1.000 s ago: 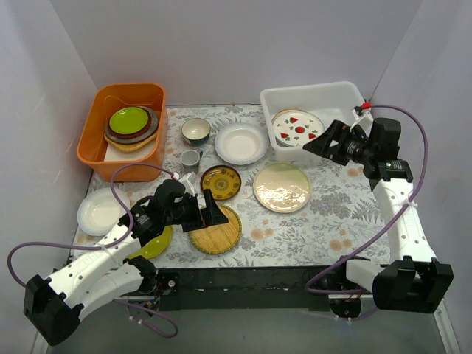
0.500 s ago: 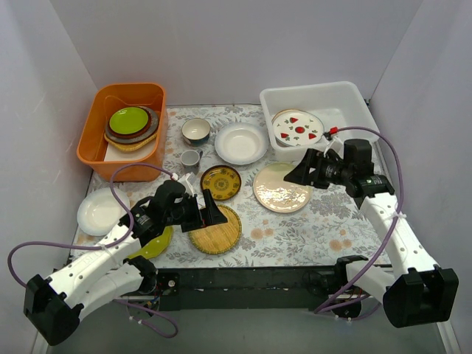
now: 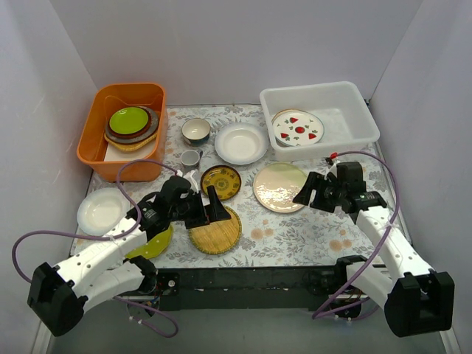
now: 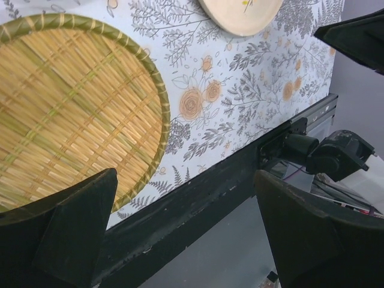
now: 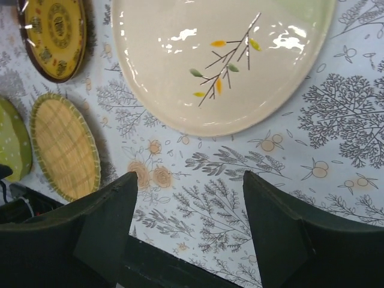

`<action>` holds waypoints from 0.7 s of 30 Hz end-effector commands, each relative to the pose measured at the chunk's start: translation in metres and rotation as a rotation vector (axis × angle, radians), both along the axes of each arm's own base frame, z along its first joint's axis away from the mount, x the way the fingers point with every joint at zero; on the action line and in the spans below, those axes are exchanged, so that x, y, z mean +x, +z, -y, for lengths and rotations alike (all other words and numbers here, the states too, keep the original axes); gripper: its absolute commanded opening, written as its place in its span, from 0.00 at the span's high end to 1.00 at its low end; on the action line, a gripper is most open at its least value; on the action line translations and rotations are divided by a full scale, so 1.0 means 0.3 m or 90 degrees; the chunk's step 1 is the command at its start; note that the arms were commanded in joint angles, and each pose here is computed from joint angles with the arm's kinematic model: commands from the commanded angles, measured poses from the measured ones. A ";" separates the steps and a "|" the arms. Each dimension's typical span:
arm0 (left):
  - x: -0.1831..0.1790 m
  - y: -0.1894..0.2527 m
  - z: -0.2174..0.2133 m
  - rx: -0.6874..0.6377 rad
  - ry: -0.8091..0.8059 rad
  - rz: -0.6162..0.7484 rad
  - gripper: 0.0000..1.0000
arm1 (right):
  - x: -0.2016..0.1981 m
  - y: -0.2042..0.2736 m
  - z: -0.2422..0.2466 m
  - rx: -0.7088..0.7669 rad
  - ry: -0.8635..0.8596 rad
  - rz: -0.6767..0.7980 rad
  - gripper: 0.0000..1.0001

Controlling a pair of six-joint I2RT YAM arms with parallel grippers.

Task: Place the plates into the plastic bin on the countertop
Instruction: Pick up the plate at the center of the board.

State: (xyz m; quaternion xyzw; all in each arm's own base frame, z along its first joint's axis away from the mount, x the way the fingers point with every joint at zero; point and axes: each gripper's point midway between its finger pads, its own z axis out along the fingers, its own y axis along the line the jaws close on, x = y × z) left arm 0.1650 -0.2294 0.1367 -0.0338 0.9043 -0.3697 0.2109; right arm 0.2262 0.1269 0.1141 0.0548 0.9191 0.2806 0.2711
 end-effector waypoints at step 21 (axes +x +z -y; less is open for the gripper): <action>0.009 0.173 0.119 -0.069 -0.045 0.069 0.04 | 0.167 -0.190 0.146 0.108 -0.162 -0.023 0.52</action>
